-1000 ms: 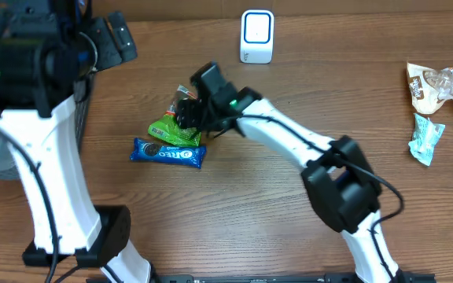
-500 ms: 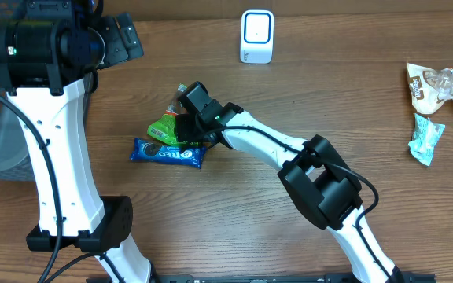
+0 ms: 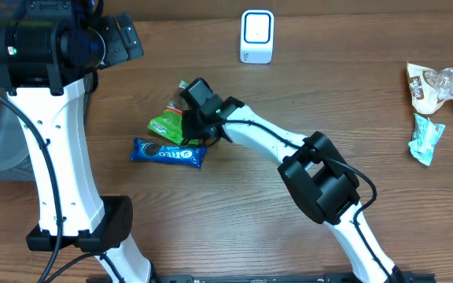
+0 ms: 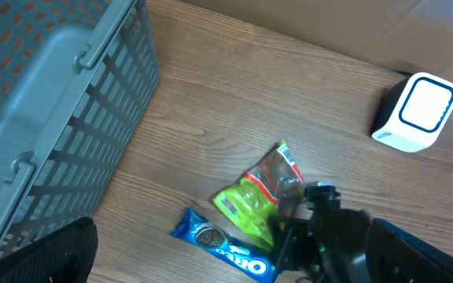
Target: Scan the item barcode
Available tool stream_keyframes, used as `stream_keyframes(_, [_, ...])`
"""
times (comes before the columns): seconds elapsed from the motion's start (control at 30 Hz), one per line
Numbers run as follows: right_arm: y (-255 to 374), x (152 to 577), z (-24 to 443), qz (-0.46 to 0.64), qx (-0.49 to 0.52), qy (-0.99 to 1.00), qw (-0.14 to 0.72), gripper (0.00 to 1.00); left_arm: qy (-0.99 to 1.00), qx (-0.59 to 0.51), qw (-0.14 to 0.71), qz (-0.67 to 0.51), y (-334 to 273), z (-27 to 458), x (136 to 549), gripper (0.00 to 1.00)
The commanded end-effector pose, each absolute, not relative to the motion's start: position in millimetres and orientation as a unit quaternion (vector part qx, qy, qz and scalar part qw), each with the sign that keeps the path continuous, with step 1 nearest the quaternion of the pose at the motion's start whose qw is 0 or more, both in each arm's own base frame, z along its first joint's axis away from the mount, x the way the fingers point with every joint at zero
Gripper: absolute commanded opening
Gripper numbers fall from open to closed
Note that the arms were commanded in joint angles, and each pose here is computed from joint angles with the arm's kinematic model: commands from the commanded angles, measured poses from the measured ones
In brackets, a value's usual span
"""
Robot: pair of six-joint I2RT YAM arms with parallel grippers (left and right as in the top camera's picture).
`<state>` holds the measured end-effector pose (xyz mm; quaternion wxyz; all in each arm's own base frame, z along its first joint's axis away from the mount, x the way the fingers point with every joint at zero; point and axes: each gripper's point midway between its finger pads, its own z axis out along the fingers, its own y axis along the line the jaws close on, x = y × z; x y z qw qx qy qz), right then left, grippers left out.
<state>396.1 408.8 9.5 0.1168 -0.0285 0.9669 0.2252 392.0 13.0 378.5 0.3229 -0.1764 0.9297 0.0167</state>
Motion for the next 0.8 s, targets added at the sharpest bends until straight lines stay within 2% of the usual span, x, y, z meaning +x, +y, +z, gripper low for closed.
stream_keyframes(0.0, [360.2, 404.5, -18.2, 0.179, 0.017, 0.981, 0.07, 0.04, 0.928, -0.176, 0.326, 0.028, 17.2, 380.4, 390.2, 1.0])
stream_keyframes(0.17, [321.0, 401.5, 22.9, 0.181, -0.024, 0.983, 0.019, 0.04, 0.928, -0.177, 0.326, 0.027, 17.2, 380.4, 390.2, 1.0])
stream_keyframes(0.33, [257.3, 384.0, 52.1, 0.137, -0.068, 0.987, -0.049, 0.05, 0.928, -0.177, 0.326, 0.027, 17.2, 380.4, 390.2, 1.0])
stream_keyframes(0.4, [240.3, 379.2, 58.1, 0.13, -0.092, 0.985, -0.067, 0.17, 0.928, -0.176, 0.326, 0.028, 17.2, 380.4, 390.2, 1.0])
stream_keyframes(0.47, [226.9, 376.7, 62.8, 0.127, -0.114, 0.982, -0.079, 0.36, 0.928, -0.177, 0.326, 0.027, 17.2, 380.4, 390.2, 1.0])
stream_keyframes(0.5, [223.2, 377.2, 65.3, 0.127, -0.117, 0.982, -0.08, 0.4, 0.928, -0.177, 0.326, 0.027, 17.2, 380.4, 390.2, 1.0])
stream_keyframes(0.67, [206.9, 398.4, 90.7, 0.137, -0.103, 0.984, -0.052, 0.5, 0.928, -0.177, 0.326, 0.027, 17.2, 380.4, 390.2, 1.0])
stream_keyframes(0.77, [205.6, 413.5, 109.7, 0.167, -0.049, 0.984, -0.035, 0.59, 0.928, -0.176, 0.326, 0.028, 17.2, 380.4, 390.2, 1.0])
